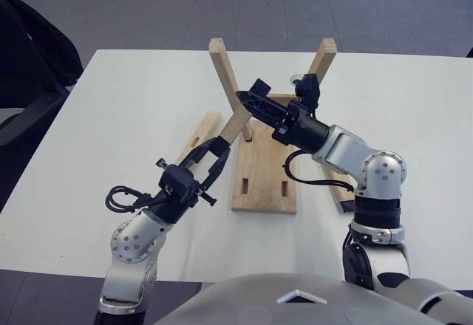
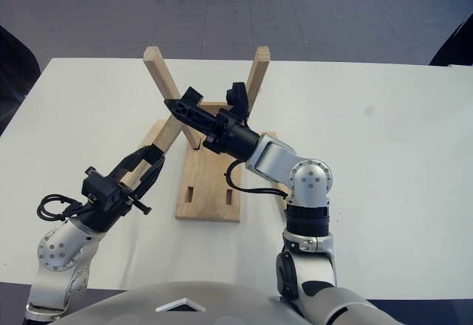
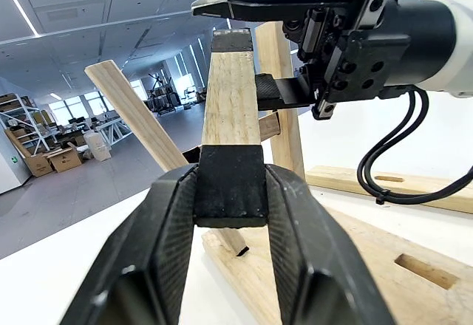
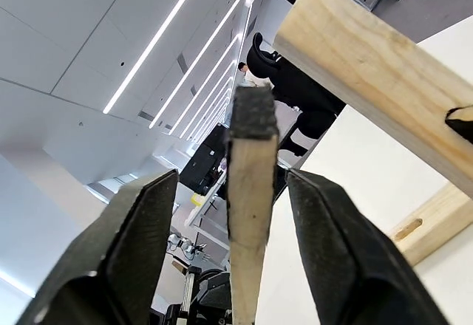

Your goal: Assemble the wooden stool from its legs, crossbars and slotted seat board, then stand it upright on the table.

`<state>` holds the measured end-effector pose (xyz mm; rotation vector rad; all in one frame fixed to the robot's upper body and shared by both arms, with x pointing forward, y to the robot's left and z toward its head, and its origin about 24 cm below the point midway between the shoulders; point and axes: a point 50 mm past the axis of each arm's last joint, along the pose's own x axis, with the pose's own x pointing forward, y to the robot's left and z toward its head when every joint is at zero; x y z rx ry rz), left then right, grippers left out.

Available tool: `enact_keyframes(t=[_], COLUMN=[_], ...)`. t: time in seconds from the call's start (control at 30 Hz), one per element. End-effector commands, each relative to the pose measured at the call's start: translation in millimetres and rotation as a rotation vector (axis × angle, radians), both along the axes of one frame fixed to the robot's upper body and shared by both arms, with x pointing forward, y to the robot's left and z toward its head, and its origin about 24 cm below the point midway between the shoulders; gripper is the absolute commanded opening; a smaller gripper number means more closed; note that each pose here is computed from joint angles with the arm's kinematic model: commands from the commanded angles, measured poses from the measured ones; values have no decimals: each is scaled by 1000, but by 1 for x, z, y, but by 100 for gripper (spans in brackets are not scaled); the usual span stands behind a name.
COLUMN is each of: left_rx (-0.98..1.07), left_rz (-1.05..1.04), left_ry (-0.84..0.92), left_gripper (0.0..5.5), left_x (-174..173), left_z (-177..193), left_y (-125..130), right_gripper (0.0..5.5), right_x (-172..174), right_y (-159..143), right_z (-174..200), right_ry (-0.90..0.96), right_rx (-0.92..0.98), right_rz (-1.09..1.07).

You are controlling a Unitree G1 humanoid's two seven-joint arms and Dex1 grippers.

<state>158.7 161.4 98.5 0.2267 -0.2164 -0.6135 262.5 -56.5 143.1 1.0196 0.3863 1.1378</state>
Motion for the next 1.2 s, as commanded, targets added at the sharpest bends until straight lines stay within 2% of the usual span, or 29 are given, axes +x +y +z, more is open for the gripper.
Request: enact_keyframes(t=[0.03, 0.3, 0.5, 0.57, 0.77, 0.87, 0.97, 1.07, 1.2], left_rx=[11, 10, 16, 32, 76, 116, 141, 145, 154], left_rz=[-18, -16, -24, -28, -23, 4, 23, 27, 82], left_ry=[-14, -18, -29, -30, -19, 55, 113, 115, 84], left_gripper=[132, 132, 132, 190, 264, 264, 264, 264, 264], left_x=[2, 1, 1, 1, -2, -10, -16, -9, 10], left_z=[1, 1, 3, 2, -6, -23, -38, -41, -38], left_y=[-2, -1, -4, -5, 1, 13, 22, 21, 22], right_gripper=[184, 46, 43, 40, 40, 40, 40, 40, 40], right_x=[2, 4, 6, 6, 14, 18, 8, -12, -20], right_y=[5, 1, -1, -2, -9, -33, -75, -112, -143], right_z=[3, -2, -2, -1, -9, -10, -7, -9, -4], right_ry=[-28, -70, -94, -94, -24, -22, -45, -50, -76], right_rx=[-24, -93, -99, -93, -109, -178, -289, -450, -614], right_rz=[3, -34, -50, -53, -120, -209, -307, -349, -479])
